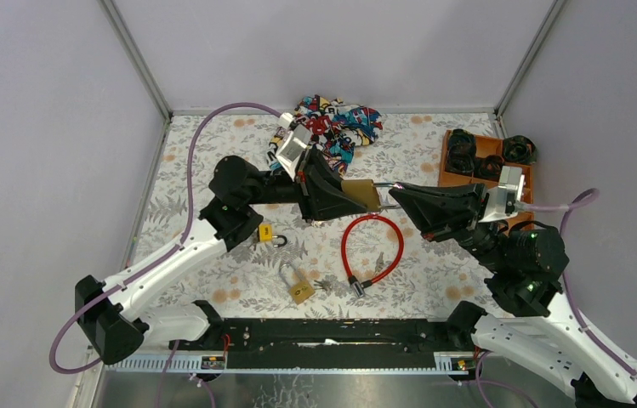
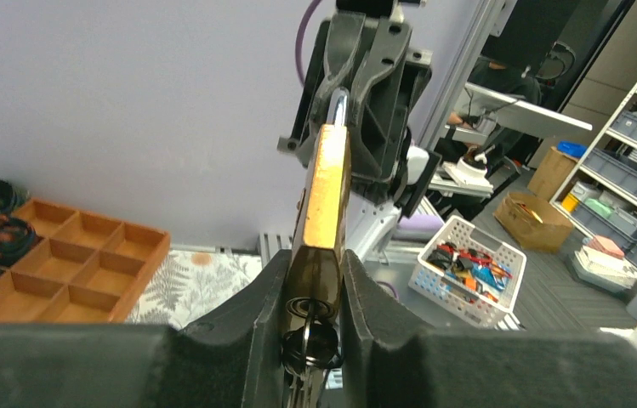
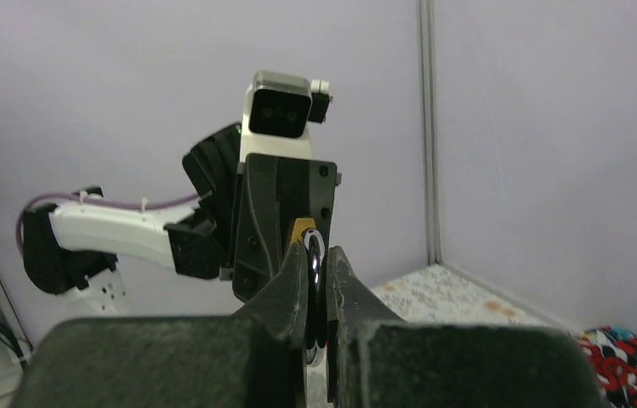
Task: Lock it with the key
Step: Lock the lock.
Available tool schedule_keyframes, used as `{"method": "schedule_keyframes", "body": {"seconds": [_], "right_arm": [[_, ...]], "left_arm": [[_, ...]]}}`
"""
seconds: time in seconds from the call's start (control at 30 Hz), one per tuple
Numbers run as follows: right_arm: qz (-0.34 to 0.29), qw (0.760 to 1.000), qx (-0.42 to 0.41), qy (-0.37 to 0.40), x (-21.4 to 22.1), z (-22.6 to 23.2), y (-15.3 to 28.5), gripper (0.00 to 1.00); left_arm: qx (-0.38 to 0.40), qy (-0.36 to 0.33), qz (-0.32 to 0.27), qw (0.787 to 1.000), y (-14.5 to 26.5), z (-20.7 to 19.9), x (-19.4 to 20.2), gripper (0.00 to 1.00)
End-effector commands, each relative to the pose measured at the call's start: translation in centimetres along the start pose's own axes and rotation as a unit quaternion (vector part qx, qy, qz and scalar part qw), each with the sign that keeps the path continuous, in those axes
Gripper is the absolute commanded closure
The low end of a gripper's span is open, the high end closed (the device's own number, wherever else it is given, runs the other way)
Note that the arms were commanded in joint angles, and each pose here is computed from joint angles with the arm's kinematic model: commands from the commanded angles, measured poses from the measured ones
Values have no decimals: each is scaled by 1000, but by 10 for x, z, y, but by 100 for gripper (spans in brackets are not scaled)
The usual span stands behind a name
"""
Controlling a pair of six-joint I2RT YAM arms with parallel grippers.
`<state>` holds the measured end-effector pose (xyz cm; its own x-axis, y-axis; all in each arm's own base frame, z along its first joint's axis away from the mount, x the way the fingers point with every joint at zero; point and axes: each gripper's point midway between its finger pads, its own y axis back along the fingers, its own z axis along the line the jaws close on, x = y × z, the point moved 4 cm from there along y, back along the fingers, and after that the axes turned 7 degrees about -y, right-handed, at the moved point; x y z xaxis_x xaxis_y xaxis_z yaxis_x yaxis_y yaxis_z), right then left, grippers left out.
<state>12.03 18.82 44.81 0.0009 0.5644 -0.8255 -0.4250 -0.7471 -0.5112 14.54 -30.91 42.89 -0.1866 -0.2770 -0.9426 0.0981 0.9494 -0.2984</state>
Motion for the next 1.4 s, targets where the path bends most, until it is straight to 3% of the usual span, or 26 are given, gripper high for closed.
{"method": "schedule_keyframes", "body": {"seconds": [0.0, 0.13, 0.27, 0.47, 0.6, 0.93, 1.17, 1.37], "right_arm": [[326, 943, -27, -67, 129, -1, 49, 100], [362, 930, -5, -65, 131, -4, 63, 100], [361, 930, -5, -71, 130, -2, 64, 100], [347, 932, -44, -99, 139, 3, 43, 100], [303, 940, -90, -126, 138, 12, 20, 100], [374, 915, -66, -133, 179, -4, 28, 100], [341, 927, -84, -134, 185, -5, 0, 100], [339, 927, -76, -137, 200, -10, -1, 100]], "left_arm": [[-68, -50, -38, 996, 2, 24, -33, 100], [-98, -87, -30, 991, 18, 36, -45, 100], [-104, -116, -28, 987, 27, 33, -47, 100], [-106, -101, -24, 989, 30, 32, -34, 100], [-87, -87, -18, 992, 20, 25, -16, 100], [-91, -96, 15, 991, 10, 48, -20, 100], [-55, -93, 61, 992, -18, 38, 19, 100], [-51, -110, 57, 991, -28, 43, 12, 100]]}}
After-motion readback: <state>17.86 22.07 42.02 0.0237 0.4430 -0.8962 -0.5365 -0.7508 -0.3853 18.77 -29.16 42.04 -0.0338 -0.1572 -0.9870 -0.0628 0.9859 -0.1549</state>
